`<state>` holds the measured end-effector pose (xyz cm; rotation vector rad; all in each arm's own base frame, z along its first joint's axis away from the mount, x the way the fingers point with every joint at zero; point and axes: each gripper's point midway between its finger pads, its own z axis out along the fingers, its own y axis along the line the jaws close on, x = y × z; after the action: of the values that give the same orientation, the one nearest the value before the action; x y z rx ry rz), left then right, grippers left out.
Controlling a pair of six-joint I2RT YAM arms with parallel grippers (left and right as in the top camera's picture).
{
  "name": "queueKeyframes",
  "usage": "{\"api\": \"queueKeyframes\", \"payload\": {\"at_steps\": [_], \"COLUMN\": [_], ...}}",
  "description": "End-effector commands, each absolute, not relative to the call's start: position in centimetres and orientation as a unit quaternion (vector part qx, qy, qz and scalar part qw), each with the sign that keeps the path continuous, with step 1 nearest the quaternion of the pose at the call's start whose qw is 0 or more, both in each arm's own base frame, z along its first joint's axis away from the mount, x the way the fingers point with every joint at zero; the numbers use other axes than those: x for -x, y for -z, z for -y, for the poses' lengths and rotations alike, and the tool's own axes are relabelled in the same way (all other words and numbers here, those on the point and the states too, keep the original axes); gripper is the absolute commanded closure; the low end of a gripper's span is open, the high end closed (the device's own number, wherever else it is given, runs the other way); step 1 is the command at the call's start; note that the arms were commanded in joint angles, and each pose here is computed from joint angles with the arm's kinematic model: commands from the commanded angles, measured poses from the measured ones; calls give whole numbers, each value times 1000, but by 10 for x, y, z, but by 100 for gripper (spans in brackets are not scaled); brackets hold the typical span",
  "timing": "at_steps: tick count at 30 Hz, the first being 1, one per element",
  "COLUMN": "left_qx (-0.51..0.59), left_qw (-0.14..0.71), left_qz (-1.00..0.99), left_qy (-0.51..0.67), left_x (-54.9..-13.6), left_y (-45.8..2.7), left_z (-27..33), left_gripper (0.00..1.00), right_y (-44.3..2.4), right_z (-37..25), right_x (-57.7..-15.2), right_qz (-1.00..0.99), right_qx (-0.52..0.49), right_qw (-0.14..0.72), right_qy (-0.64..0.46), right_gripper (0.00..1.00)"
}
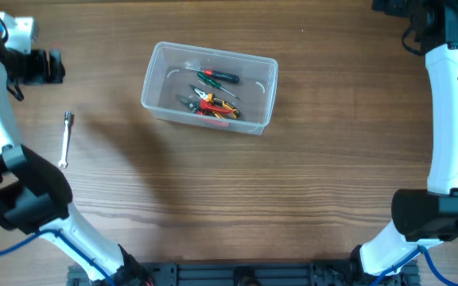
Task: Pack container
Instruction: 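Lower the left gripper over the silver wrench's socket end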
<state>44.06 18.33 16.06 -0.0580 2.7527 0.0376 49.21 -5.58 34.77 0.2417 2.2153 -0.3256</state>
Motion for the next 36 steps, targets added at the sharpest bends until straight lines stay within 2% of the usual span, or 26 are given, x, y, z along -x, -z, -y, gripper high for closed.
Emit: {"api": "queueKeyframes", "payload": {"at_steps": [1, 8, 18, 36], "left_qx": [28, 11, -21, -19], "left_qw": [144, 85, 58, 64], "left_qz": [-989, -996, -997, -997], "left_qy": [12, 36, 49, 40], "left_x": [-431, -412, -390, -390], "left_y": [-120, -70, -23, -9], "left_z": [-178, -168, -158, -160], "left_gripper": [3, 2, 1, 3], "right_y": [-352, -352, -352, -352], "right_z": [54, 54, 54, 54], "right_x": [-491, -491, -491, -491], "right_qz": [-885, -885, -885, -885], "right_qx": [-104, -104, -104, -104], "right_qw": [437, 437, 437, 437], "right_qy": [125, 125, 125, 125], "right_gripper": [0, 0, 0, 0]}}
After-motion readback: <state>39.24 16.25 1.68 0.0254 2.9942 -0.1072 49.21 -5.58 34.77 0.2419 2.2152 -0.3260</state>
